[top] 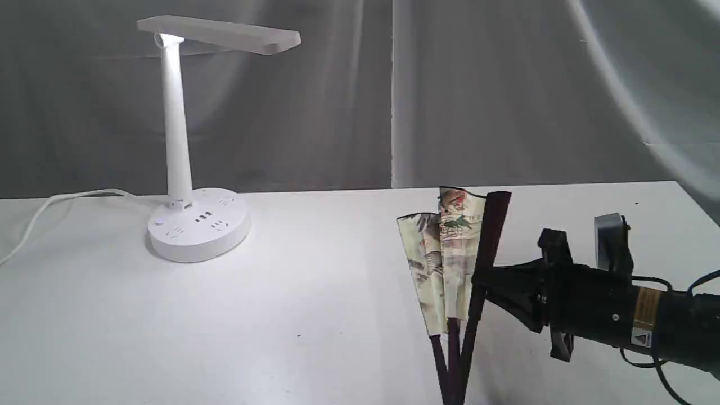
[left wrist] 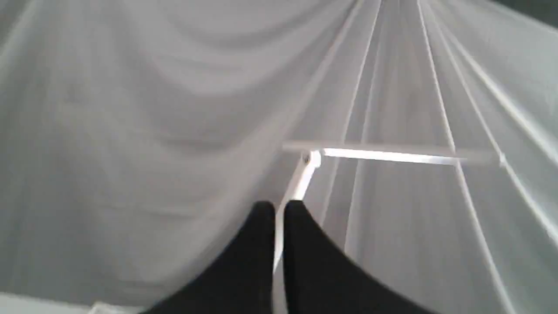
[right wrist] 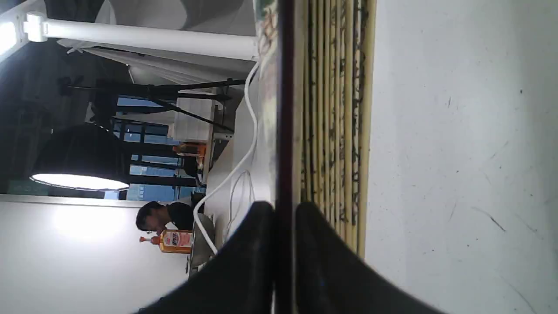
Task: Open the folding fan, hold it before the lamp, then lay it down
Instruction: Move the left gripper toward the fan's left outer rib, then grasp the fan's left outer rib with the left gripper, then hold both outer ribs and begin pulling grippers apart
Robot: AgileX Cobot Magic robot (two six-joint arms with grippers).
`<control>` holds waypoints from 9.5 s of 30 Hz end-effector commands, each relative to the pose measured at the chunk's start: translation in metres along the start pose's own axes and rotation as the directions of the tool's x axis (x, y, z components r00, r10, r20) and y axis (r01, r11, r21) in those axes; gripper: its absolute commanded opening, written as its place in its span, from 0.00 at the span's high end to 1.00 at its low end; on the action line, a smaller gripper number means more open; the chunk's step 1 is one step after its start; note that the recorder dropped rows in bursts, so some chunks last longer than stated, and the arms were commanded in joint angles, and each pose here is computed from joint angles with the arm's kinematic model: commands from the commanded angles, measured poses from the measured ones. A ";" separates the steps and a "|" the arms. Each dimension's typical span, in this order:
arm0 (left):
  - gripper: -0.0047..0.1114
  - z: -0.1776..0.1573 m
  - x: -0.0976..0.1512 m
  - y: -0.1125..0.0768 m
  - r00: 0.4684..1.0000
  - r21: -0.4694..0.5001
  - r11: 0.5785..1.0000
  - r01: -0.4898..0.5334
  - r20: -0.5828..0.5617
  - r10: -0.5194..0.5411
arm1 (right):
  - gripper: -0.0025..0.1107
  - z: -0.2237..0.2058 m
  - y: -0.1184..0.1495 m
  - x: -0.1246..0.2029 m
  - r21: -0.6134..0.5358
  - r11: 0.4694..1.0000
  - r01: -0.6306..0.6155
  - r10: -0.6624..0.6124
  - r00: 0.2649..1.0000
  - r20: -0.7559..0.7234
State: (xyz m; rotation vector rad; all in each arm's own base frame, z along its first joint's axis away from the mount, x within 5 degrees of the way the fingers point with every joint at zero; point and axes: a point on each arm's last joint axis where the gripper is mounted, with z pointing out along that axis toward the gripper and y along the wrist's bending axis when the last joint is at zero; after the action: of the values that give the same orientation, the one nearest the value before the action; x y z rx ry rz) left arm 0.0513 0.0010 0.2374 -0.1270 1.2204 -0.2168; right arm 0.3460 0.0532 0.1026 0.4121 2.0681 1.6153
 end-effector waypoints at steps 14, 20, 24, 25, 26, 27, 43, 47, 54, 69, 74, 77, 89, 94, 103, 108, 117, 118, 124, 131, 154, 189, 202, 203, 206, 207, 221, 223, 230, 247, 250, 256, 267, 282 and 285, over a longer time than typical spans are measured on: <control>0.96 0.081 0.009 -0.002 0.931 -0.005 0.973 -0.232 -0.292 0.220 | 0.98 0.000 0.006 -0.001 -0.022 0.999 0.027 -0.028 1.000 -0.004; 0.96 0.121 0.059 -0.004 0.871 0.116 0.968 -0.220 -0.424 0.249 | 0.98 0.000 0.006 -0.001 -0.022 0.999 0.027 -0.028 1.000 -0.004; 0.96 0.133 0.091 -0.007 0.875 0.205 0.964 -0.169 -0.420 0.242 | 0.98 0.000 0.006 -0.001 -0.022 0.999 0.027 -0.028 1.000 -0.004; 0.96 0.135 0.102 -0.008 0.870 0.233 0.961 -0.151 -0.430 0.241 | 0.98 0.000 0.006 -0.001 -0.022 0.999 0.030 -0.030 1.000 -0.004; 0.96 0.137 0.110 -0.010 0.881 0.258 0.957 -0.130 -0.412 0.231 | 0.98 0.000 0.006 -0.001 -0.022 0.999 0.030 -0.030 1.000 -0.004; 0.96 0.137 0.117 -0.010 0.886 0.275 0.955 -0.112 -0.408 0.222 | 0.98 0.000 0.006 -0.001 -0.023 0.999 0.029 -0.029 1.000 -0.002; 0.96 0.177 0.239 -0.024 0.528 0.142 0.786 0.602 -0.809 -0.258 | 0.98 0.000 0.006 -0.001 -0.022 0.999 0.032 -0.032 0.999 -0.005; 0.96 0.191 0.247 -0.035 0.190 -0.106 0.582 0.806 -0.885 -0.424 | 0.98 0.000 0.006 -0.001 -0.023 0.999 0.033 -0.033 0.999 -0.003; 0.96 0.227 0.242 -0.051 -0.089 -0.212 0.509 0.834 -0.963 -0.255 | 0.98 0.000 0.006 -0.001 -0.022 0.999 0.034 -0.034 0.999 -0.005; 0.80 0.258 0.246 -0.045 -0.111 -0.371 0.491 0.788 -0.870 -0.480 | 0.98 0.009 0.016 -0.007 -0.029 1.000 0.009 -0.012 0.994 -0.113; 0.61 0.255 0.255 -0.054 -0.148 -0.396 0.436 0.808 -0.853 -0.500 | 0.98 0.023 0.026 -0.005 -0.042 0.999 -0.002 -0.004 0.987 -0.162; 0.55 0.254 0.262 -0.062 -0.122 -0.373 0.434 0.820 -0.855 -0.504 | 0.98 0.028 0.029 -0.002 -0.048 0.999 -0.022 0.013 0.986 -0.169; 0.54 0.254 0.275 -0.102 -0.012 -0.317 0.415 0.853 -0.806 -0.592 | 0.98 0.036 0.034 0.003 -0.061 0.997 -0.049 0.038 0.985 -0.170; 0.54 0.252 0.280 -0.109 -0.014 -0.353 0.430 0.831 -0.786 -0.618 | 0.98 0.038 0.034 0.005 -0.062 0.997 -0.051 0.040 0.984 -0.174; 0.54 0.250 0.287 -0.104 -0.008 -0.413 0.478 0.775 -0.763 -0.647 | 0.98 0.039 0.035 0.006 -0.060 0.996 -0.065 0.053 0.982 -0.179; 0.54 0.250 0.292 -0.103 -0.023 -0.429 0.441 0.788 -0.736 -0.676 | 0.98 0.043 0.037 0.010 -0.063 0.996 -0.063 0.049 0.979 -0.195; 0.54 0.256 0.311 -0.109 -0.031 -0.350 0.385 0.854 -0.773 -0.634 | 0.98 0.043 0.036 0.011 -0.061 0.996 -0.060 0.047 0.979 -0.200; 0.54 0.258 0.312 -0.111 -0.027 -0.332 0.386 0.860 -0.787 -0.617 | 0.98 0.043 0.036 0.011 -0.061 0.996 -0.060 0.047 0.979 -0.200; 0.54 0.271 0.311 -0.118 -0.035 -0.281 0.327 0.902 -0.803 -0.595 | 0.98 0.043 0.036 0.011 -0.062 0.996 -0.061 0.048 0.979 -0.198; 0.54 0.274 0.312 -0.122 -0.032 -0.274 0.342 0.899 -0.818 -0.574 | 0.98 0.043 0.036 0.011 -0.062 0.996 -0.061 0.048 0.979 -0.198; 0.64 0.271 0.316 -0.125 -0.039 -0.298 0.373 0.878 -0.824 -0.566 | 0.98 0.052 0.048 0.006 -0.074 0.997 0.030 -0.049 0.961 -0.274; 0.96 0.271 0.305 -0.127 -0.213 -0.373 0.188 0.909 -0.800 -0.561 | 0.76 0.051 0.047 0.005 -0.096 0.990 0.107 -0.128 0.957 -0.261; 0.96 0.263 0.306 -0.127 -0.239 -0.381 0.233 0.895 -0.848 -0.473 | 0.37 0.051 0.049 -0.001 -0.113 0.989 0.095 -0.116 0.973 -0.201; 0.96 0.262 0.306 -0.127 -0.239 -0.381 0.235 0.894 -0.850 -0.469 | 0.37 0.051 0.050 -0.001 -0.116 0.988 0.098 -0.119 0.973 -0.196; 0.96 0.261 0.306 -0.128 -0.242 -0.381 0.242 0.892 -0.857 -0.455 | 0.37 0.051 0.050 -0.002 -0.120 0.987 0.105 -0.127 0.974 -0.187; 0.96 0.260 0.306 -0.128 -0.250 -0.386 0.244 0.890 -0.859 -0.448 | 0.37 0.051 0.050 -0.002 -0.121 0.987 0.103 -0.124 0.975 -0.183; 0.96 0.254 0.307 -0.130 -0.268 -0.390 0.271 0.880 -0.879 -0.394 | 0.37 0.053 0.037 -0.009 0.018 0.992 0.124 -0.121 0.986 -0.119; 0.96 0.254 0.307 -0.130 -0.270 -0.392 0.270 0.880 -0.878 -0.395 | 0.37 0.053 0.036 -0.010 0.032 0.991 0.133 -0.129 0.985 -0.114; 0.96 0.254 0.306 -0.131 -0.314 -0.431 0.257 0.865 -0.864 -0.393 | 0.37 0.044 0.030 -0.018 0.070 0.986 0.149 -0.142 0.985 -0.096; 0.96 0.260 0.278 -0.140 -0.269 -0.360 0.281 0.890 -0.910 -0.314 | 0.42 0.049 0.033 -0.017 -0.057 0.989 0.139 -0.149 0.962 -0.231; 0.96 0.259 0.278 -0.140 -0.269 -0.356 0.290 0.888 -0.916 -0.299 | 0.44 0.050 0.026 -0.017 -0.052 0.991 0.125 -0.134 0.963 -0.234; 0.96 0.258 0.278 -0.140 -0.269 -0.354 0.294 0.888 -0.917 -0.294 | 0.60 0.052 0.016 -0.017 -0.040 0.995 0.095 -0.101 0.969 -0.225; 0.96 0.259 0.278 -0.140 -0.267 -0.354 0.291 0.889 -0.916 -0.299 | 0.84 0.052 0.017 -0.017 -0.068 0.995 0.077 -0.090 0.971 -0.221; 0.96 0.264 0.277 -0.139 -0.263 -0.362 0.263 0.894 -0.902 -0.343 | 0.98 0.052 0.017 -0.017 -0.070 0.994 0.084 -0.097 0.971 -0.221; 0.96 0.265 0.277 -0.139 -0.264 -0.366 0.252 0.896 -0.895 -0.360 | 0.98 0.052 0.018 -0.019 -0.071 0.994 0.079 -0.093 0.973 -0.210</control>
State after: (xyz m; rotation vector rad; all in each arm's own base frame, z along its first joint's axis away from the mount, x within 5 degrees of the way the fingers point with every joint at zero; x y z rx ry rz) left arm 0.3739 -0.2041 0.0922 -0.2396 2.2171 -1.9672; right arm 0.3875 0.0947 0.1131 0.1742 2.1485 1.7725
